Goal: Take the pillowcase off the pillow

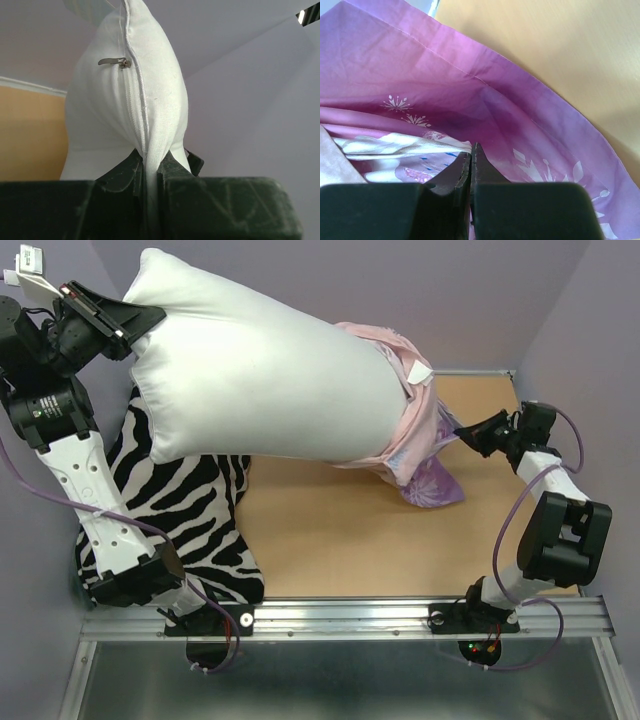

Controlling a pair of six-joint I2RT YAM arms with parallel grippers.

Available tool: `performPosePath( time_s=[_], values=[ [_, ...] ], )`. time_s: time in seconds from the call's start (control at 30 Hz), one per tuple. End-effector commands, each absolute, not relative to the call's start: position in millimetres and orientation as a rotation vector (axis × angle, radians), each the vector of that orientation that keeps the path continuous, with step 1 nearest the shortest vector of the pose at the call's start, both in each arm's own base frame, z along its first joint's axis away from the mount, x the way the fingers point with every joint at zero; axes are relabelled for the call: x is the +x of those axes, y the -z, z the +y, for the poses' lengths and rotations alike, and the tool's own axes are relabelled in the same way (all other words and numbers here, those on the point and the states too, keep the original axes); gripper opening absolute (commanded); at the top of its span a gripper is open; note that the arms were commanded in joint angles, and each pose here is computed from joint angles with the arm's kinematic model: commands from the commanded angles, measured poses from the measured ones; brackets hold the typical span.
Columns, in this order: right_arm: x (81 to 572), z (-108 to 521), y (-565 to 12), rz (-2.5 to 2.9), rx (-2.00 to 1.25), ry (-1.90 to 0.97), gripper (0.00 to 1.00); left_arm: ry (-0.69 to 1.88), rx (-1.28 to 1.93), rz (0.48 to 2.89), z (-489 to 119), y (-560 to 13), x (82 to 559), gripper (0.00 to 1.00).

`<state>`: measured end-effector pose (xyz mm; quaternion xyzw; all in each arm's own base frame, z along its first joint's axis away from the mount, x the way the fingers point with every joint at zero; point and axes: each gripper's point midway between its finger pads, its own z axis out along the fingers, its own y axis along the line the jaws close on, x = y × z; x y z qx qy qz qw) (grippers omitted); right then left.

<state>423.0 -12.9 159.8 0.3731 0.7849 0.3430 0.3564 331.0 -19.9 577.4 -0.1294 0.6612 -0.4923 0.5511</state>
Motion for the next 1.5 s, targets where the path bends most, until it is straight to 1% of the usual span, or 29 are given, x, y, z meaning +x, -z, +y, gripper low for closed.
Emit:
performPosePath(
  time_s=[0.0,0.1,0.33,0.83,0.93,1.47],
  values=[
    [395,-175,-114,1.84,1.357,-0.163,0.01,0.801,-0.224,1.127,35,-675,313,0.0],
    [386,-186,-111,1.81,1.414,-0.156,0.01,0.809,-0.225,1.121,37,-678,312,0.0],
    [383,-197,-117,1.777,1.431,-0.146,0.0,0.835,-0.205,1.101,37,-685,311,0.0],
    [366,-217,-107,1.732,1.518,-0.075,0.01,0.869,-0.188,1.082,47,-692,312,0.0],
    [368,-216,-109,1.73,1.516,-0.105,0.0,0.868,-0.185,1.082,48,-692,313,0.0],
    [362,-222,-109,1.706,1.54,-0.055,0.0,0.878,-0.187,1.092,53,-687,319,0.0]
  ],
)
